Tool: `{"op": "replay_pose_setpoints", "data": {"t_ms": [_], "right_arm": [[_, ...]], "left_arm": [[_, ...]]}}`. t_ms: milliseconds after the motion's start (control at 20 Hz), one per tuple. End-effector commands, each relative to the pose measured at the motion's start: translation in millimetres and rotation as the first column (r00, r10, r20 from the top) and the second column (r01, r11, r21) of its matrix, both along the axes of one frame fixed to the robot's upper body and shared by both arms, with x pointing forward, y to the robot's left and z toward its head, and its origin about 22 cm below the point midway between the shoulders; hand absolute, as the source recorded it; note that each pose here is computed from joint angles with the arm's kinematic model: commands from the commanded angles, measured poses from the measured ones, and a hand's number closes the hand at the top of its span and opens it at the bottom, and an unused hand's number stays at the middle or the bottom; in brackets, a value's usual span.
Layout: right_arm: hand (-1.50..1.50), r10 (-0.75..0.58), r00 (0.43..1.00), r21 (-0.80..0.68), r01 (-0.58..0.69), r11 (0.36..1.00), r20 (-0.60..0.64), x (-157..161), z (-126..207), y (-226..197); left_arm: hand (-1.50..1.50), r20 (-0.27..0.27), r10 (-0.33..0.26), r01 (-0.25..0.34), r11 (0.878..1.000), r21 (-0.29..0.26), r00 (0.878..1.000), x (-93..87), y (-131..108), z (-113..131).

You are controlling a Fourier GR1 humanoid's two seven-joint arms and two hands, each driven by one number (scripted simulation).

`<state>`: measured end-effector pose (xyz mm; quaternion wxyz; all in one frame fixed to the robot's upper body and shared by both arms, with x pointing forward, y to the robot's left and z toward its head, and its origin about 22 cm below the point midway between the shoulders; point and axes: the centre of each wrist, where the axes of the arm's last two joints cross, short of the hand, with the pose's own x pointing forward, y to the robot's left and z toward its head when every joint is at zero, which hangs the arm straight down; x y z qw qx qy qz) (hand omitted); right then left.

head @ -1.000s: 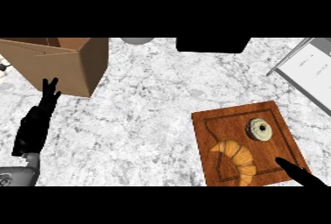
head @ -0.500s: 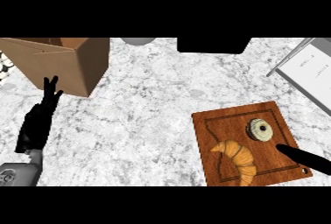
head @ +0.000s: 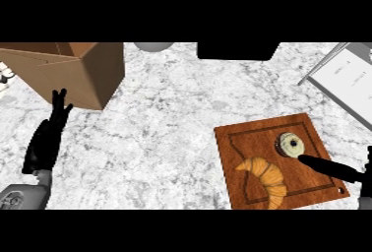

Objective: Pick the cupcake from the cutting board and place it in the tiered basket

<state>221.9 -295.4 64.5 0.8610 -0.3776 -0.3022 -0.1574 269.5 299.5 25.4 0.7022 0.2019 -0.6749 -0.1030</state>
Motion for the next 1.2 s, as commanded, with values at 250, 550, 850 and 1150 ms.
{"op": "replay_pose_setpoints", "data": {"t_ms": [250, 550, 850, 1150], "right_arm": [[-1.50, -0.055, 0.974, 0.007, 0.058, 0.998, -0.220, 17, -12, 18], [-1.50, -0.026, 0.973, -0.018, 0.023, 1.000, -0.229, 31, -7, 29], [-1.50, -0.062, 0.966, 0.006, 0.066, 0.998, -0.251, 49, -14, 40], [-1.50, -0.082, 0.952, 0.025, 0.093, 0.995, -0.295, 51, -26, 58]], "left_arm": [[0.00, 0.035, -0.019, 0.019, 1.000, 0.009, 0.999, 2.7, -5, 9], [0.00, 0.022, -0.009, 0.009, 1.000, 0.002, 1.000, 11.9, -1, 7], [0.00, 0.028, -0.019, 0.020, 1.000, -0.018, 0.999, 2.2, -6, 8], [0.00, 0.032, -0.022, 0.022, 1.000, -0.010, 0.999, 4.8, -10, 13]]}}
